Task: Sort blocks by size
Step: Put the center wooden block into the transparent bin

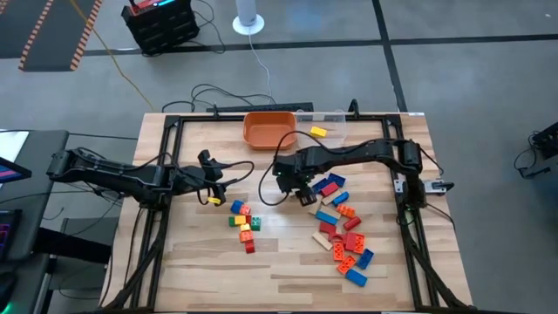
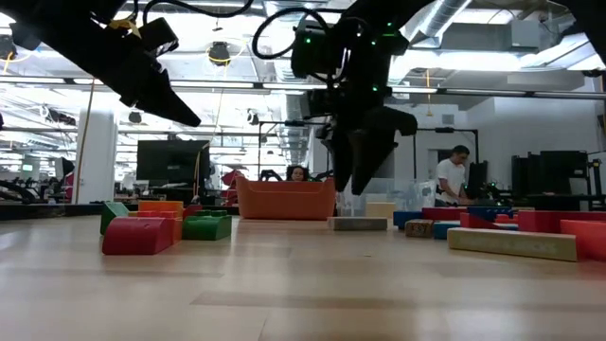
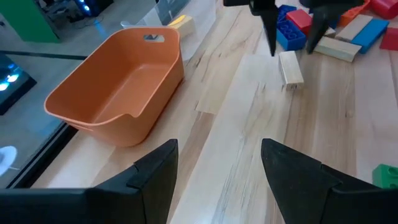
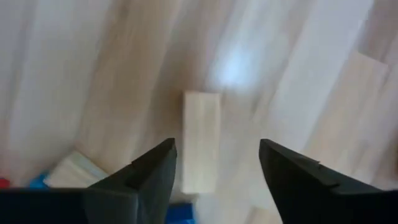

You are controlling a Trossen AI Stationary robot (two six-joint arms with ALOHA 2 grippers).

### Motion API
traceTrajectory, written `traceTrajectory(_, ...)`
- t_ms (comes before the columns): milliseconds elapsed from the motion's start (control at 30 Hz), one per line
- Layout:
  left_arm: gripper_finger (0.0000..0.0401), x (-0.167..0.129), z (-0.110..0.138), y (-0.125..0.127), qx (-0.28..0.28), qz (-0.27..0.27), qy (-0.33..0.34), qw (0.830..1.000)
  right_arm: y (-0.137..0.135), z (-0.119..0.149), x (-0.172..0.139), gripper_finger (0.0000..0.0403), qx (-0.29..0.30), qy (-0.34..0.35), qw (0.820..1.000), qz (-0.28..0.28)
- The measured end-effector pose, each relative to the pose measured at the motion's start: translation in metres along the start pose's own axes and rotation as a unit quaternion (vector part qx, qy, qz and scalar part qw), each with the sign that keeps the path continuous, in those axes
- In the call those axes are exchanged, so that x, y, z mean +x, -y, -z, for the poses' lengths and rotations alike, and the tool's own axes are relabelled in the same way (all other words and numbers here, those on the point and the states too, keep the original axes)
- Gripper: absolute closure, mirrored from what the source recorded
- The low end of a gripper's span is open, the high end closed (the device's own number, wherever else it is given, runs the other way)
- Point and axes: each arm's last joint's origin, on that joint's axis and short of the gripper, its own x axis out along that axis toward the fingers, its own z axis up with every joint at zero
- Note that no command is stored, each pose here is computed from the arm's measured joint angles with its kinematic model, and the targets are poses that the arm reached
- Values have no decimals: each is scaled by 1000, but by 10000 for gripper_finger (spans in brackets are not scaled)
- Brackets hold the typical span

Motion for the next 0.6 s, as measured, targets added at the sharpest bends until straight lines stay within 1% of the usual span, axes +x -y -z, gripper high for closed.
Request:
traceTrajectory(133,177,0,0,0,0,0,0,1000,-6,-3,16,127,3,-3,1000,-24)
traceTrajectory(267,177,0,0,0,-3,1,0,1000,-4,-8,18,127,22,30,999,-39)
traceTrajectory(333,177,0,2,0,-2,1,-7,1000,-3,-6,21,127,31,45,998,-32)
traceTrajectory(467,177,0,4,0,-2,0,-19,1000,-6,4,23,127,42,102,994,-6)
traceTrajectory(600,177,0,5,0,-4,0,-22,1000,-12,26,21,127,66,179,981,25)
